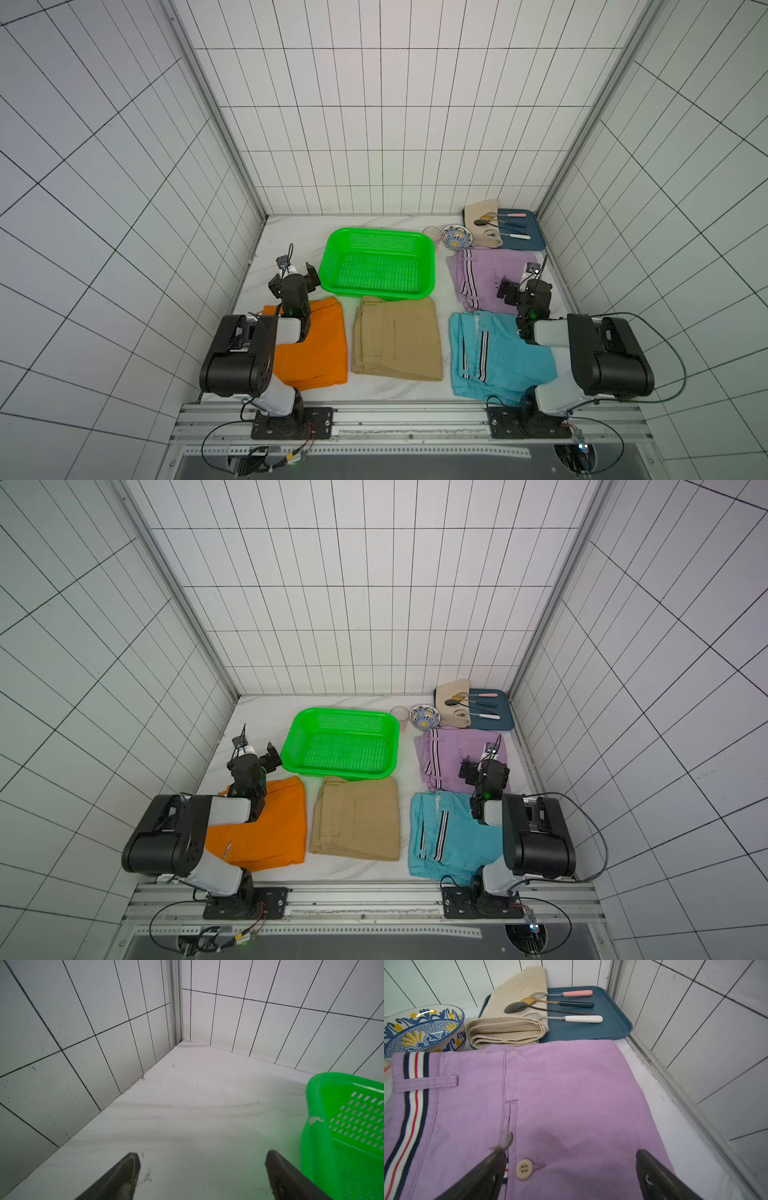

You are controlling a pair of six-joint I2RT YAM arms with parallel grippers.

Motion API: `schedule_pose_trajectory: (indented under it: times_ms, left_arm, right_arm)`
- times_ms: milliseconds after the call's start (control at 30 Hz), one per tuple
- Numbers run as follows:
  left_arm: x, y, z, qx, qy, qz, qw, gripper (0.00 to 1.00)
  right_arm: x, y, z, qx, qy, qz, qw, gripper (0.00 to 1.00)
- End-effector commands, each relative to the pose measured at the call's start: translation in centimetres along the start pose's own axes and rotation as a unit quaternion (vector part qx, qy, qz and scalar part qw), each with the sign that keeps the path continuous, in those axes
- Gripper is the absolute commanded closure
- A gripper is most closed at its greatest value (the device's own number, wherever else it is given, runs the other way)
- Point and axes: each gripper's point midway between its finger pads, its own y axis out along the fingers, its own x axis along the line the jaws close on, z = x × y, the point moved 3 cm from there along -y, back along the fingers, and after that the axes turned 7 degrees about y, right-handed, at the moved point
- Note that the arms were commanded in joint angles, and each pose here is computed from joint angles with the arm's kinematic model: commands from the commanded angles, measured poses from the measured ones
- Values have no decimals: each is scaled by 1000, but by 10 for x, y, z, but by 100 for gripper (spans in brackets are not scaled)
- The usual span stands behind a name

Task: Put the folded long pants in the basket
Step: Pick up the long pant at the center of the board.

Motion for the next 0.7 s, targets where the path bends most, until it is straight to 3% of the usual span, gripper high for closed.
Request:
schedule_pose_trajectory:
  times_ms: [0,667]
  left_arm:
    - [0,0,1,1,0,4,1000,2]
    - [-1,-1,0,1,0,19,1000,3]
  right_arm:
    - [3,3,-19,-22,3,-4,1000,0]
    - [2,2,-20,-26,4,-3,1000,0]
